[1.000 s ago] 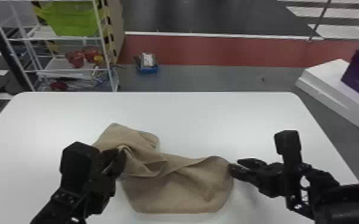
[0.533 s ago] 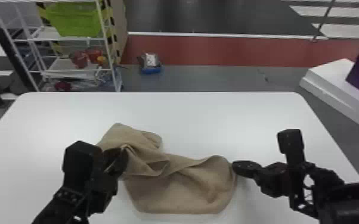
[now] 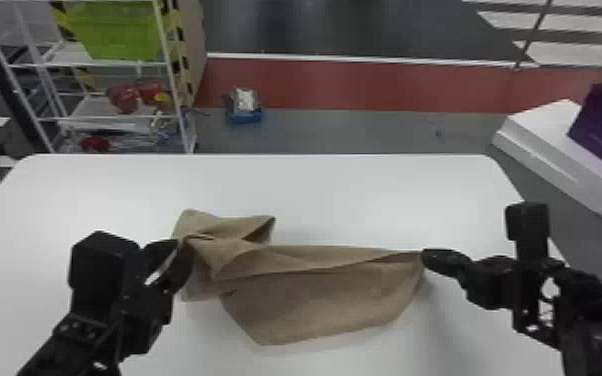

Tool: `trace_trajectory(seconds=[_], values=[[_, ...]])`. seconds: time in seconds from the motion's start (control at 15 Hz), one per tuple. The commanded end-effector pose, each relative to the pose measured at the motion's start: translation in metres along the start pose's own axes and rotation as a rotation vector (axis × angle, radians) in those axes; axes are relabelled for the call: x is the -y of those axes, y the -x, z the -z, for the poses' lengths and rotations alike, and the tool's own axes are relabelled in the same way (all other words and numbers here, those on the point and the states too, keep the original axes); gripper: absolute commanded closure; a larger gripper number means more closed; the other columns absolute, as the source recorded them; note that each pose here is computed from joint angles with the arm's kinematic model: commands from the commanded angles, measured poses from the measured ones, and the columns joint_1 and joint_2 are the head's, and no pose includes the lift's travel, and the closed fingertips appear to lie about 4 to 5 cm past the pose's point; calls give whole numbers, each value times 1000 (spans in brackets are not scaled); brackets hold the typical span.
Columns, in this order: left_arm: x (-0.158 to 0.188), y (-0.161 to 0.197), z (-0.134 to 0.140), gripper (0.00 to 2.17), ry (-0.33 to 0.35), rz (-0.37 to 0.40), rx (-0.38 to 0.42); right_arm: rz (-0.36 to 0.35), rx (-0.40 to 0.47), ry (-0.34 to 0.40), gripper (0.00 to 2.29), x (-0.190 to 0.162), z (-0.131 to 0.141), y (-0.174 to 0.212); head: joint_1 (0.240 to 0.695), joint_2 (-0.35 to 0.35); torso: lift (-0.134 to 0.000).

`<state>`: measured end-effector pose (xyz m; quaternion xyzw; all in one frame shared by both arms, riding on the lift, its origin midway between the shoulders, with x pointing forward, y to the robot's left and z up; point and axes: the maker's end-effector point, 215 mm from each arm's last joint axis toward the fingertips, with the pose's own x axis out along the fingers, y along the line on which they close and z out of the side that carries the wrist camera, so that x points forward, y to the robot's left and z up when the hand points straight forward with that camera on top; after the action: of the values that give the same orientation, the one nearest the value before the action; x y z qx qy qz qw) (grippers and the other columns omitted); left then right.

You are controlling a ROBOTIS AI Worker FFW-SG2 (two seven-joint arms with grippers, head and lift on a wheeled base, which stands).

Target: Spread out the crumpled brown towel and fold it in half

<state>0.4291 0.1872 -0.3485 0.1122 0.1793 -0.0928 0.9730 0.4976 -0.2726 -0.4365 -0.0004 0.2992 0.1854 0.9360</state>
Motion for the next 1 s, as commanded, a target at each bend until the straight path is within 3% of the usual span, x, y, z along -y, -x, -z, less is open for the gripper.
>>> trace_trajectory(seconds=[0.0,0.2,0.4,0.6,0.8,0.93], values=[[-9,6,-4,667,-2,-11,10,71,11,-12,1447,44,-7,14,695,-88,-123],[-9,10,-7,667,-1,-8,13,115,16,-34,1447,75,-14,33,695,-150,-123],[-6,15,-5,670,1,-2,9,116,8,-39,1447,75,-13,34,695,-180,-123],[33,28,3,670,11,105,23,106,-1,-27,1447,68,-11,29,695,-192,-123],[80,38,-31,701,-9,186,222,98,-18,-42,1447,62,-3,27,695,-225,-123],[101,37,-31,701,-23,202,241,77,-22,-52,1447,50,1,28,695,-268,-123]])
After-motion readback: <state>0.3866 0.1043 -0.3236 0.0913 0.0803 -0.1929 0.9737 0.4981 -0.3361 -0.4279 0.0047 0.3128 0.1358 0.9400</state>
